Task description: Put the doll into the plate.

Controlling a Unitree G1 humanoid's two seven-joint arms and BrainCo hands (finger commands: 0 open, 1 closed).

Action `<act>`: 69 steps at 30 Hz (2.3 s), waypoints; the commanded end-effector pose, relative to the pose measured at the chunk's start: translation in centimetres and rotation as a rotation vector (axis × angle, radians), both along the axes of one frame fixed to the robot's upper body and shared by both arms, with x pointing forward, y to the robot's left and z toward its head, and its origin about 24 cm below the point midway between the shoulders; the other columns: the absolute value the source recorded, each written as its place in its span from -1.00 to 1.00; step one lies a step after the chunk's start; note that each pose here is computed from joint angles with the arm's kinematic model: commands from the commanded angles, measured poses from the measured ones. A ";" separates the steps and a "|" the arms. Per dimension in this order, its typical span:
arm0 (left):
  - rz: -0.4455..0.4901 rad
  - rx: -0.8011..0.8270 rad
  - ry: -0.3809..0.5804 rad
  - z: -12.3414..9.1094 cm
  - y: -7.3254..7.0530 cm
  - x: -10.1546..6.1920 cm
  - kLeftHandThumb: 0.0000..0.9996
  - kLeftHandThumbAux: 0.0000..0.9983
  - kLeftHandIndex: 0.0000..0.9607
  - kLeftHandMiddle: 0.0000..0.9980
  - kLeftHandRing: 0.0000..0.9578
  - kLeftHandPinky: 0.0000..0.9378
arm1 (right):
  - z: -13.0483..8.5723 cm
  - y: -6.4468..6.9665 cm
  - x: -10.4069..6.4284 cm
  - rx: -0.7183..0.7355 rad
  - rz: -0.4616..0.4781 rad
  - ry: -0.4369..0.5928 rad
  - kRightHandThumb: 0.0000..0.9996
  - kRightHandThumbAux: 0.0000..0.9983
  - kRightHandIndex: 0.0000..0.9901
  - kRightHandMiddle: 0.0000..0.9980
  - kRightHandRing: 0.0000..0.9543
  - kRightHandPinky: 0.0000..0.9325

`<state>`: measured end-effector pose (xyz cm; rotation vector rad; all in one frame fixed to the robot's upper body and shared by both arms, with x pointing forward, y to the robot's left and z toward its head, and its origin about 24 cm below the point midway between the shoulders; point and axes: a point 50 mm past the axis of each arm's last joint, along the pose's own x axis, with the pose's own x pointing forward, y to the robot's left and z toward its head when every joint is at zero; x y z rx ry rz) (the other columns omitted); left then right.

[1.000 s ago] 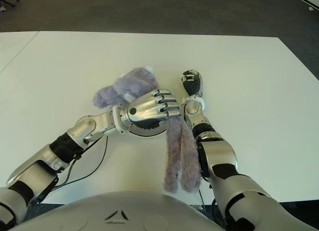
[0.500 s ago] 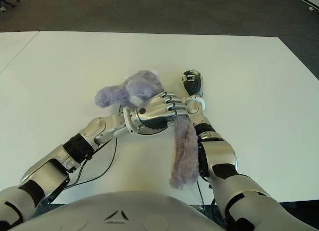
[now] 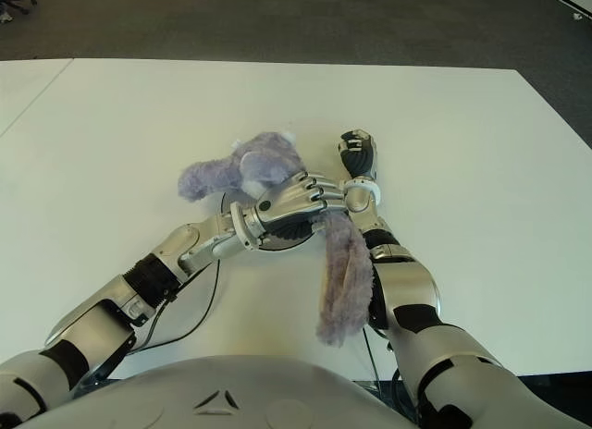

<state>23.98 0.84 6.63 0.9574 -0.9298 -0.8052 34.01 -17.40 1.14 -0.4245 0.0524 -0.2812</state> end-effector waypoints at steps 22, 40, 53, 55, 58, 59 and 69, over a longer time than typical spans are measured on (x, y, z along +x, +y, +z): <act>0.066 -0.012 0.051 -4.4 1.5 -1.1 -0.56 -0.11 -0.99 -0.94 -0.89 -0.80 | -8.9 0.6 -7.3 0.003 -0.034 0.403 0.39 0.47 -0.19 -0.35 -0.26 -0.27; 0.041 -0.013 -0.152 -2.3 2.6 -0.2 -0.81 -0.51 -1.00 -1.00 -1.00 -1.00 | -8.7 0.8 -7.3 0.320 -0.033 0.321 0.40 0.46 -0.19 -0.34 -0.32 -0.35; 0.080 -0.086 -0.124 -2.0 3.4 1.1 -0.80 -0.59 -1.00 -1.00 -1.00 -1.00 | -8.3 1.2 -6.9 0.110 -0.032 0.309 0.36 0.48 -0.20 -0.47 -0.44 -0.40; 0.086 -0.094 -0.104 -1.7 3.5 1.4 -0.78 -0.60 -1.00 -1.00 -1.00 -1.00 | -8.4 0.8 -7.1 0.077 -0.054 0.326 0.36 0.48 -0.20 -0.35 -0.25 -0.12; 0.076 -0.120 -0.104 0.0 4.0 1.9 -0.74 -0.63 -1.00 -1.00 -1.00 -1.00 | -8.4 0.8 -7.0 0.045 -0.066 0.331 0.37 0.47 -0.20 -0.26 -0.13 0.02; 0.073 -0.126 -0.107 0.5 4.1 2.0 -0.71 -0.64 -1.00 -1.00 -1.00 -1.00 | -8.4 0.9 -7.0 0.042 -0.067 0.330 0.37 0.47 -0.20 -0.27 -0.14 0.01; 0.096 -0.188 -0.242 4.5 5.0 3.6 -0.55 -0.66 -1.00 -1.00 -1.00 -1.00 | -8.3 1.0 -7.2 0.065 -0.035 0.300 0.38 0.47 -0.19 -0.28 -0.08 0.09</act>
